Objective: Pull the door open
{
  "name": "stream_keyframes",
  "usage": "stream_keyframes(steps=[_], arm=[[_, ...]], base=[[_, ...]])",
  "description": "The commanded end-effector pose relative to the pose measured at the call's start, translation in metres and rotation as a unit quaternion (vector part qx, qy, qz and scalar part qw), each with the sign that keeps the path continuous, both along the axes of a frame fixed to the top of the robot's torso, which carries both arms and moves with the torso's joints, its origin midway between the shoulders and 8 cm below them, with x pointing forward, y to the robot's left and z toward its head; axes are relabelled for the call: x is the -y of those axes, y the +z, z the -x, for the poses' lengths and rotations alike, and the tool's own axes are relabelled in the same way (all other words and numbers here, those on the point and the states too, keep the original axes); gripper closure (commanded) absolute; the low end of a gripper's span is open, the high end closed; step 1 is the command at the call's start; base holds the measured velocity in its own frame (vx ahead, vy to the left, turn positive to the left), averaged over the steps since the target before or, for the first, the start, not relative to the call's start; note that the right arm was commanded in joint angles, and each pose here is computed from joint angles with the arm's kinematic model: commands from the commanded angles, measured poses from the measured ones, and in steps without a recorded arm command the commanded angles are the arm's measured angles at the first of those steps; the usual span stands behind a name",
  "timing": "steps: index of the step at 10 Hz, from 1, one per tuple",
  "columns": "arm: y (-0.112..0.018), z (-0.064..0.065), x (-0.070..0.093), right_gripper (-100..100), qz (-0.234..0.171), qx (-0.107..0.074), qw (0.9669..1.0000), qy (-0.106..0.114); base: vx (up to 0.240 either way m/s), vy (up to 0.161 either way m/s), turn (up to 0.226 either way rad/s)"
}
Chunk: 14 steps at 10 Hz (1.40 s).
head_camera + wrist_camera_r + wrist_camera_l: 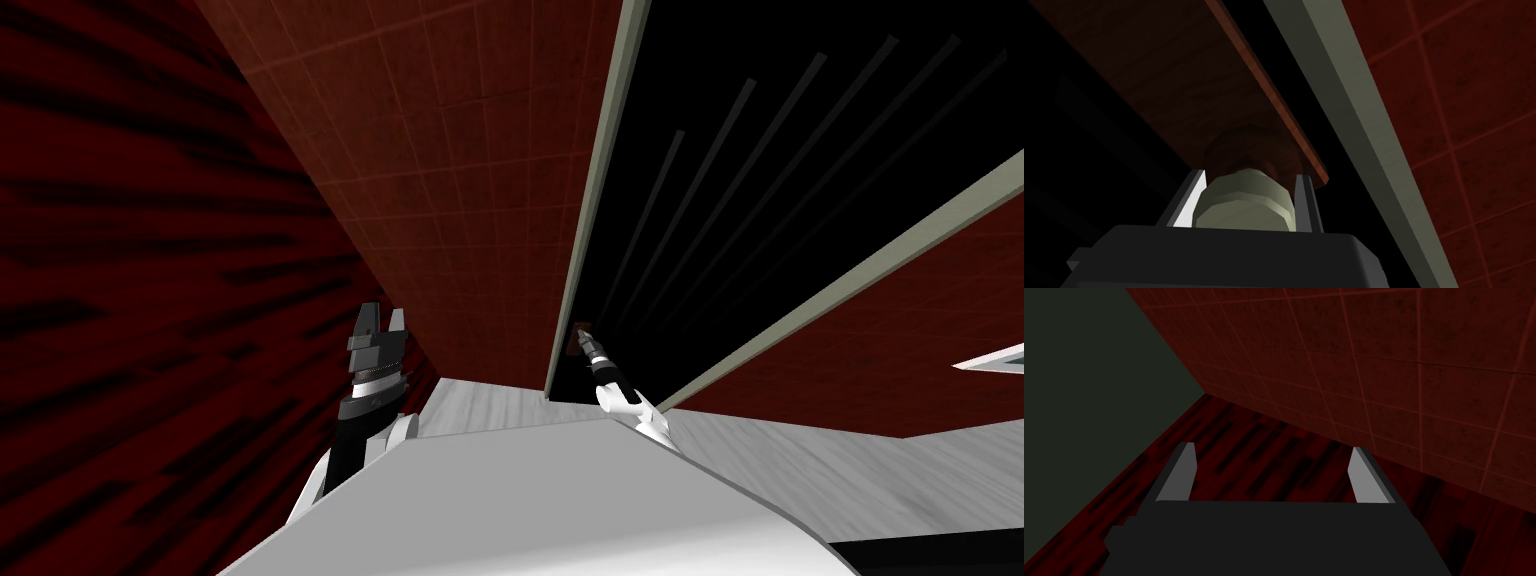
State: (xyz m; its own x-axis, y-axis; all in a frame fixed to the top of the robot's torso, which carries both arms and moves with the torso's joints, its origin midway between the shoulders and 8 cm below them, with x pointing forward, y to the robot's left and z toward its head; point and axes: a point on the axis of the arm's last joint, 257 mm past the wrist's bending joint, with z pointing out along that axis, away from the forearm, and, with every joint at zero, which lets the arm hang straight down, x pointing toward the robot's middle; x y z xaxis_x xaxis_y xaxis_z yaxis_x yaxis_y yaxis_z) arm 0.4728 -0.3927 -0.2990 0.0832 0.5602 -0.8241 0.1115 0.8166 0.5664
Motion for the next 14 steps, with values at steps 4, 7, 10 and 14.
stream_keyframes(steps=[4, 7, 10, 14], arm=[[-0.003, 0.003, -0.003, 100, -0.057, 0.006, 0.9984, 0.0], [-0.003, 0.006, -0.002, 100, -0.097, 0.011, 0.9952, -0.002], [-0.004, 0.009, -0.002, 100, -0.139, 0.018, 0.9901, -0.004], [-0.004, 0.012, -0.001, 100, -0.182, 0.024, 0.9829, -0.006]], base=[[-0.018, -0.01, 0.031], [-0.017, -0.009, 0.036], [-0.019, -0.007, 0.029], [-0.019, -0.01, 0.034]])
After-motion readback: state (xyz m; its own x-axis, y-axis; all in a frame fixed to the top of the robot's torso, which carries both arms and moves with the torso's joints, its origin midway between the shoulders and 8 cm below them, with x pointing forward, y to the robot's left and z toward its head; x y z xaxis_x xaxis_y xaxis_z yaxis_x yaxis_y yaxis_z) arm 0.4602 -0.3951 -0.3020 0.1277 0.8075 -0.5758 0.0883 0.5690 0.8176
